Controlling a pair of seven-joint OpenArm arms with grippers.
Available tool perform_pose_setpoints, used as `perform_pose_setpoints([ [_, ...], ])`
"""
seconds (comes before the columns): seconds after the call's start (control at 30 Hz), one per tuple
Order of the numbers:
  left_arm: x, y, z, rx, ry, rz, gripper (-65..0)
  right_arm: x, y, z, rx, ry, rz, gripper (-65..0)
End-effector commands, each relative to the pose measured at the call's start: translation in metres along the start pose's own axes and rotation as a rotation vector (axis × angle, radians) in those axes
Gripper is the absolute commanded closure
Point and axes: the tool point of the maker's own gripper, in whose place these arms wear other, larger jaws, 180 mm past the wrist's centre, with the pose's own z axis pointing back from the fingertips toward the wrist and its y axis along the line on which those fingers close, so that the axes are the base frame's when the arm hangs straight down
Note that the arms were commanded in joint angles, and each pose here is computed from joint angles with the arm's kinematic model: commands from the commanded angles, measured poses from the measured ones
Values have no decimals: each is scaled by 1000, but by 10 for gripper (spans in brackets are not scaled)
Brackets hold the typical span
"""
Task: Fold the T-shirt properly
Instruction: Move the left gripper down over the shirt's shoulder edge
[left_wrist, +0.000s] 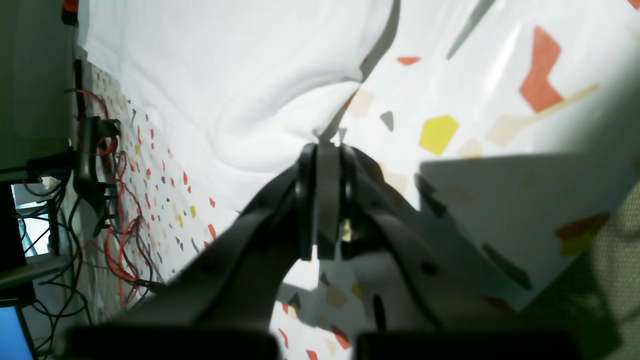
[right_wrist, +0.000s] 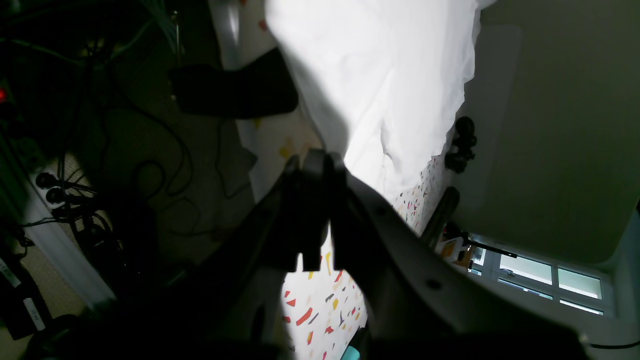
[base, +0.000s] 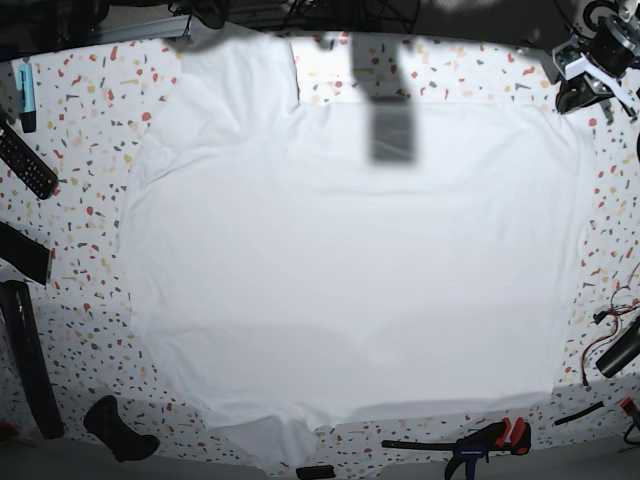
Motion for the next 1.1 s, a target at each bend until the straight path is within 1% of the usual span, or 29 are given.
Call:
perform_pose_setpoints([
  [0.0, 0, 1, 3, -12, -11, -10, 0, 6, -7, 4, -27, -31, 14, 0],
  [0.03, 1, 2, 3, -7, -12, -1, 0, 8, -9, 4, -39, -40, 26, 0],
  [0.13, 3, 9, 3, 31, -25, 78, 0, 9, -14, 5, -67, -45, 53, 0],
  [0.27, 4, 17, 3, 72, -38, 159, 0, 8, -13, 5, -65, -41, 51, 0],
  [1.07, 4, 17, 3, 73, -38, 162, 0, 5, -14, 4, -70, -26, 48, 0],
])
